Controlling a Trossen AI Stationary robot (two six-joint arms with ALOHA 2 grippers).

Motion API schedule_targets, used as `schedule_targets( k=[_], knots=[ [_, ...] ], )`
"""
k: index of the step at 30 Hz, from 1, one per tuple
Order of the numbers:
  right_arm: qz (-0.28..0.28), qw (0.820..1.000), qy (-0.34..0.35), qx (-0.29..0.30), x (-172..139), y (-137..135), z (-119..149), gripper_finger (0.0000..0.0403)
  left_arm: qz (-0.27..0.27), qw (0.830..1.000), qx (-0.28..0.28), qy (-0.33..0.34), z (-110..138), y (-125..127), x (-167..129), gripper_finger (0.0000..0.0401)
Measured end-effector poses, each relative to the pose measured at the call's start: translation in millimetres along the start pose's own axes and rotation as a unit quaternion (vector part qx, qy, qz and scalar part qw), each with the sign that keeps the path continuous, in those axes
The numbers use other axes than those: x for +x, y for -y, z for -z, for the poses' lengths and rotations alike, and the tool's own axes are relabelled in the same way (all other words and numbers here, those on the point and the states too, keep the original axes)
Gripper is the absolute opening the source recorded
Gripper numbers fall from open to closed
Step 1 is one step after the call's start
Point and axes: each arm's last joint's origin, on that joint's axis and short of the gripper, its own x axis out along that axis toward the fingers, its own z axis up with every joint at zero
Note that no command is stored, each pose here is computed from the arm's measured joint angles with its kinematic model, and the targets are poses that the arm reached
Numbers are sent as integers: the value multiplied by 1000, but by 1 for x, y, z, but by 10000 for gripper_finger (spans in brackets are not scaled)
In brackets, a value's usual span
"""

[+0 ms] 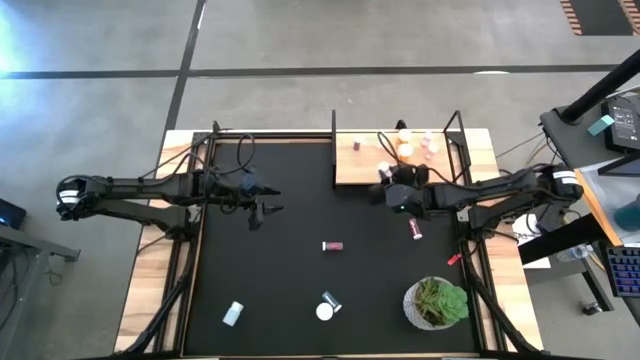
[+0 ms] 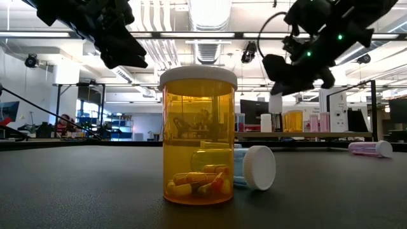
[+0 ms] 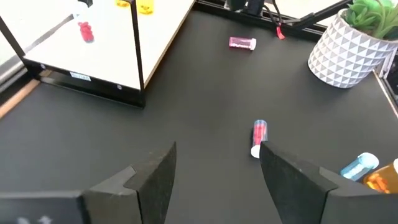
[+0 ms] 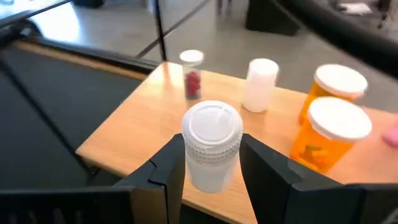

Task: Pick and place medicine bottles onto shelf by color
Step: Put the top white pill bottle on the shelf aligned with the other white pill bottle

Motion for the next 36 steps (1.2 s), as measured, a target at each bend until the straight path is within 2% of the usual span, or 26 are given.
schedule_targets(
  k=[3, 9, 14, 22, 25, 30, 36],
  knots=[
    [13, 1000, -5, 25, 7, 0, 5, 130, -5, 1000, 5, 4, -1, 0, 0, 215],
    [46, 998, -16, 25, 27, -3, 9, 130, -19, 1000, 5, 7, -1, -1, 0, 215],
    [78, 994, -19, 80, 44, -1, 10, 130, -19, 1000, 3, 7, -1, -1, 0, 215],
    [111, 991, -24, 71, 67, -1, 3, 130, -19, 1000, 1, 6, -1, -1, 0, 215],
    [118, 989, -29, 80, 73, 1, 2, 130, -19, 1000, 1, 6, -1, -1, 0, 215],
    [110, 984, -46, 130, 82, 5, -2, 130, -18, 1000, 4, 6, -1, -1, 0, 215],
    [118, 983, -42, 132, 84, 8, -6, 130, -18, 1000, 4, 6, -1, -1, 0, 215]
  ],
)
